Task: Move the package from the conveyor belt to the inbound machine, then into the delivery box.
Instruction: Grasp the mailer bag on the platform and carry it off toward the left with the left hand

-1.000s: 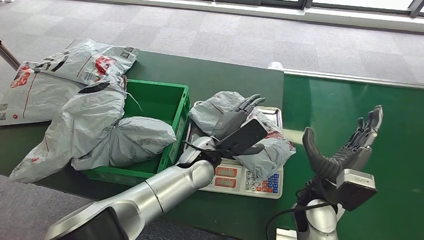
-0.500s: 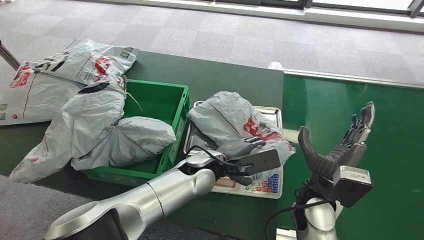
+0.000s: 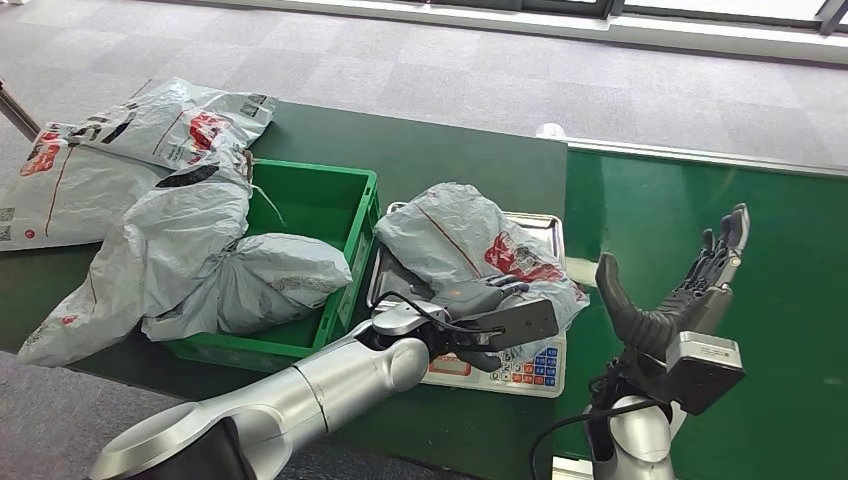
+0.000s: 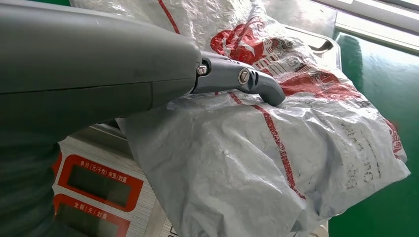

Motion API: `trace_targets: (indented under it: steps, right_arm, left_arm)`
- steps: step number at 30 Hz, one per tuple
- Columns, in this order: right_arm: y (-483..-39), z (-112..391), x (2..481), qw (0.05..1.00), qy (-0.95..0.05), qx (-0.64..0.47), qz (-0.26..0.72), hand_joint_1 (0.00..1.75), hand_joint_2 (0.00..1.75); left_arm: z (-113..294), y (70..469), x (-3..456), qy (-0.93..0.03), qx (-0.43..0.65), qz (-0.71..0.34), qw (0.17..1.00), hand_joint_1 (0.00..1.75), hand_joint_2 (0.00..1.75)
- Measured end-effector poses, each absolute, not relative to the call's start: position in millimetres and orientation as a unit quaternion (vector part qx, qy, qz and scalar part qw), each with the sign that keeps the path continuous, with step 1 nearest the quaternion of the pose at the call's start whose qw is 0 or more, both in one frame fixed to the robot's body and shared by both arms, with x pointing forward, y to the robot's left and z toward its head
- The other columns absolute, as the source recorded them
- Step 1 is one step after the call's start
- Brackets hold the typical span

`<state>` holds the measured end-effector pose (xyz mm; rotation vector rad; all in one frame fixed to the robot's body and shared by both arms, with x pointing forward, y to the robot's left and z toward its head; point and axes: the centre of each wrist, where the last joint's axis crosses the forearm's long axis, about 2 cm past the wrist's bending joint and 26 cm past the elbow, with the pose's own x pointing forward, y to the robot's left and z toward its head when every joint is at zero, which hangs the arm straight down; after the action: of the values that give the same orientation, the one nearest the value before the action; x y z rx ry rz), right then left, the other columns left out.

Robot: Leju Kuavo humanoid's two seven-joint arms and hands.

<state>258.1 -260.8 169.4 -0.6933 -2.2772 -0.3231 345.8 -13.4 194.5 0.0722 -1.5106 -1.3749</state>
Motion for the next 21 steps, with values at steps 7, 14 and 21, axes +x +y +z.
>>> trace_targets:
  steps: [7,14,21]
  right_arm:
    - [-260.9,169.4,258.0,0.361,-0.884,-0.269,-0.125,0.00,1.75]
    - [-260.9,169.4,258.0,0.361,-0.884,-0.269,-0.125,0.00,1.75]
    - [-260.8,167.8,254.8,0.371,-0.880,-0.272,-0.117,0.00,1.75]
  left_arm:
    - [194.4,-13.2,345.9,-0.630,0.030,-0.574,0.522,0.00,1.75]
    - [194.1,-13.2,345.9,-0.630,0.031,-0.574,0.522,0.87,1.75]
    - [195.6,-9.2,349.9,-0.683,0.019,-0.495,0.537,1.75,1.75]
